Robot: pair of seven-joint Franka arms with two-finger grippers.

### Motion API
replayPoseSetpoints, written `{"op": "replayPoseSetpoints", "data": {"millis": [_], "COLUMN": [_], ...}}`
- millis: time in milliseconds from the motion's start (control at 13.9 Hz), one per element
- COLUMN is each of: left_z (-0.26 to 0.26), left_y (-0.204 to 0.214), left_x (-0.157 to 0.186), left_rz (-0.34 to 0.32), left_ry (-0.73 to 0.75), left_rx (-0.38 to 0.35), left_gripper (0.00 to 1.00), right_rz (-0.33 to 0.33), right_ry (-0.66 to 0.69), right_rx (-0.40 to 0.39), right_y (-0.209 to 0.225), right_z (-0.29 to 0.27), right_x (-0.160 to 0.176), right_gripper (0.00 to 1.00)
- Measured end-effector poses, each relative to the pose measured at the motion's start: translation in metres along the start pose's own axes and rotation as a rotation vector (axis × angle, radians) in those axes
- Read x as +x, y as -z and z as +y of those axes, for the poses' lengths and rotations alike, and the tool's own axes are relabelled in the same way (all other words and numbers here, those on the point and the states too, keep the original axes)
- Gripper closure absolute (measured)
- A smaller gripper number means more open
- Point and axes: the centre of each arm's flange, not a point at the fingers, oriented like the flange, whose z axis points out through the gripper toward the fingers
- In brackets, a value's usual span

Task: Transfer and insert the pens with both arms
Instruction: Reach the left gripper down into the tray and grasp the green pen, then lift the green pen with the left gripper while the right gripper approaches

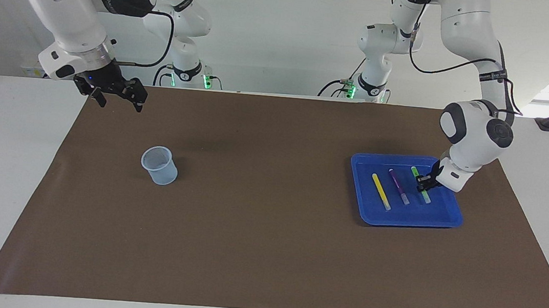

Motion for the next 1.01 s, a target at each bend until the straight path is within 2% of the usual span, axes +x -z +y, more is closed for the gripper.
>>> {"op": "replayPoseSetpoints", "data": {"millis": [360, 432, 1008], "left_z": [0.055, 0.068, 0.113], "left_y": [0.055, 0.065, 0.139], "left_x": [-0.003, -0.007, -0.045], "left_rz": [-0.099, -0.122, -0.379], "left_ry": [0.137, 0.180, 0.611], "left_rx": [-0.005, -0.025, -0.401], "left_gripper": [0.83, 0.83, 0.83], "right_rz": [0.000, 0.000, 0.000], "right_ry": [0.000, 0.000, 0.000], "right_rx": [0.000, 0.000, 0.000], "right_y": [0.000, 0.000, 0.000], "right_z": [0.000, 0.000, 0.000], "right_x": [0.000, 0.000, 0.000], "right_gripper": [0.00, 0.00, 0.00]}}
